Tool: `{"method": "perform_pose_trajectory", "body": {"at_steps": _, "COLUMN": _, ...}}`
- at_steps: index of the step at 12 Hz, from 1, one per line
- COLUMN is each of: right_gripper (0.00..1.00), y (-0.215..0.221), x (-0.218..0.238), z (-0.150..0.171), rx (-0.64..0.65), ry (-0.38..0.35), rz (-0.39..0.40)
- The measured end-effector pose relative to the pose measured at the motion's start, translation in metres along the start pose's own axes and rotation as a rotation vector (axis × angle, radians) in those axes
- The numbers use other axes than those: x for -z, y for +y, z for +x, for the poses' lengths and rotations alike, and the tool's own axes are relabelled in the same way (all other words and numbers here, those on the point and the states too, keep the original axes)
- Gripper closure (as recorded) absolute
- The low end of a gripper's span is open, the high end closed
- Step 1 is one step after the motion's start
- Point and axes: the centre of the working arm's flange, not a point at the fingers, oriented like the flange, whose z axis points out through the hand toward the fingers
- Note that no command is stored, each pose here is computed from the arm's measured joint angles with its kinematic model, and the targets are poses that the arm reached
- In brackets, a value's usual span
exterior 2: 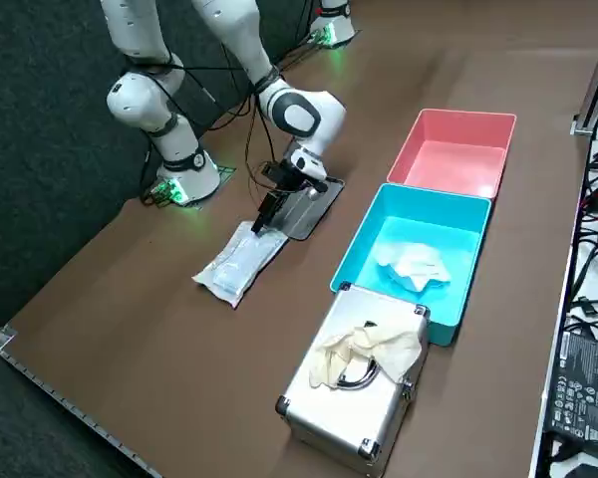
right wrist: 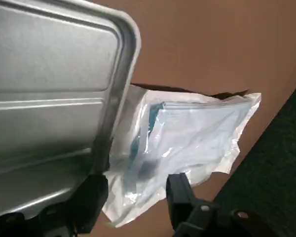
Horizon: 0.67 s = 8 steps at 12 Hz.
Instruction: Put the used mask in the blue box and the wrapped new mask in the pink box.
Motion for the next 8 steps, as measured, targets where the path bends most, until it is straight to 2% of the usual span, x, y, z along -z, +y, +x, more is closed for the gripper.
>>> {"method": "perform_pose_trajectory", "body": {"at_steps": 1, "right_gripper": 0.25, "y": 0.002, "x": -0.002, "z": 0.001, "rx": -0.005, "ry": -0.001, "rz": 0.008}}
{"method": "perform_pose_trajectory", "body": {"at_steps": 2, "right_gripper": 0.35, "y": 0.003, "x": -0.004, "z": 0.001, "rx": -0.008, "ry": -0.002, "rz": 0.013}}
{"method": "perform_pose_trajectory", "body": {"at_steps": 3, "right_gripper": 0.63, "y": 0.003, "x": -0.008, "z": 0.002, "rx": -0.008, "ry": -0.006, "rz": 0.018}}
{"method": "perform_pose_trajectory", "body": {"at_steps": 4, "right_gripper": 0.75, "y": 0.002, "x": -0.010, "z": 0.003, "rx": -0.007, "ry": -0.011, "rz": 0.019}}
{"method": "perform_pose_trajectory", "body": {"at_steps": 6, "right_gripper": 0.81, "y": 0.002, "x": -0.013, "z": 0.003, "rx": -0.006, "ry": -0.018, "rz": 0.021}}
{"method": "perform_pose_trajectory", "body": {"at_steps": 8, "right_gripper": 0.98, "y": 0.003, "x": -0.016, "z": 0.003, "rx": -0.010, "ry": -0.024, "rz": 0.023}}
